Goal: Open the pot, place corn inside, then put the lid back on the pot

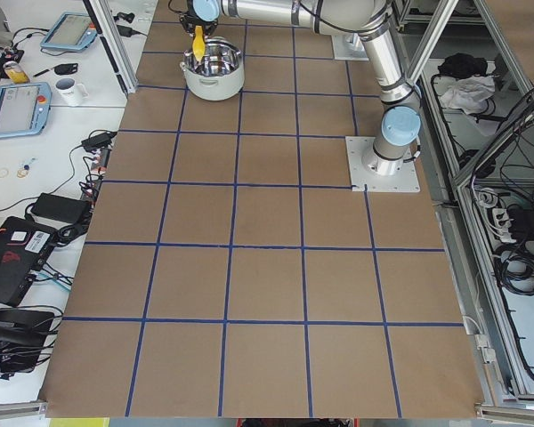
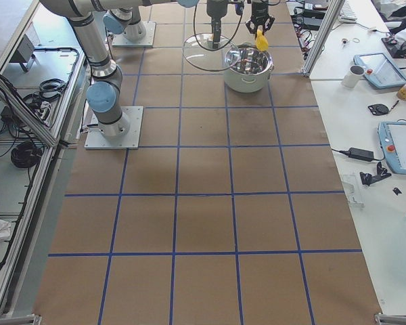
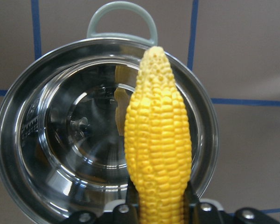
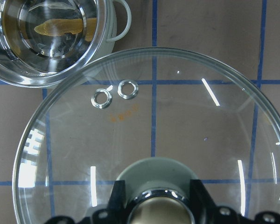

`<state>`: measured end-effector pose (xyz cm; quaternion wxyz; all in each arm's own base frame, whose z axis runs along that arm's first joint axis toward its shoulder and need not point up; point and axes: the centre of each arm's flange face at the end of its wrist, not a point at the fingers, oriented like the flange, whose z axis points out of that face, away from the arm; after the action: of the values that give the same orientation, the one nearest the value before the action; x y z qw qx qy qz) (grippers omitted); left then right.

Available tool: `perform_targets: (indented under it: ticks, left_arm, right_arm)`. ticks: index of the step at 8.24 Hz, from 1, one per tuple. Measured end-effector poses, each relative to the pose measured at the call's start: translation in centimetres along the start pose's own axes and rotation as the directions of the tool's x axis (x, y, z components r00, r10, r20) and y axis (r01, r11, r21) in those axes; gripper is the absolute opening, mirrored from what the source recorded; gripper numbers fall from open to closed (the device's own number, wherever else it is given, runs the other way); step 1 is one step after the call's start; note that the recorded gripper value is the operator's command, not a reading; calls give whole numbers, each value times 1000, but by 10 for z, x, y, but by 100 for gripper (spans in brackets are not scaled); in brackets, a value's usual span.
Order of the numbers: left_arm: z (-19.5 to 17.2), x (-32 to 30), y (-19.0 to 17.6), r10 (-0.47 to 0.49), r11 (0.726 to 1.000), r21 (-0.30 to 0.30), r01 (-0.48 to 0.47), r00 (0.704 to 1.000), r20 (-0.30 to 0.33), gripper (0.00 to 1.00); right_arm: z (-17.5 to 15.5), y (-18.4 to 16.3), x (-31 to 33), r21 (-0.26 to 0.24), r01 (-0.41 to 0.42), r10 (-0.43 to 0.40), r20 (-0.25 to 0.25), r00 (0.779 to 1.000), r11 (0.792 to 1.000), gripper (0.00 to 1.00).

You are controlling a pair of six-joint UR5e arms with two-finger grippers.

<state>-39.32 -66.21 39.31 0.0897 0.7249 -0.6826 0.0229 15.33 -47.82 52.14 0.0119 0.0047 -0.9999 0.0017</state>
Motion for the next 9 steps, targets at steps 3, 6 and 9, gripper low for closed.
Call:
perform_targets:
  ticks: [3,6,9]
  left_arm:
    - [17,-26,14,21,998,-61,-15,996,89,0]
    - [34,-39,5,92,994,-68,-83,987,135,0]
    - [47,-37,1,165,985,-73,-155,976,143,0]
  right_arm:
    - [0,1,0,0,-1,1,-5,1000,1000,34]
    - [-1,1,0,-1,-2,2,-7,1000,1000,34]
    - [-3,6,2,-10,1,-2,-9,1000,1000,34]
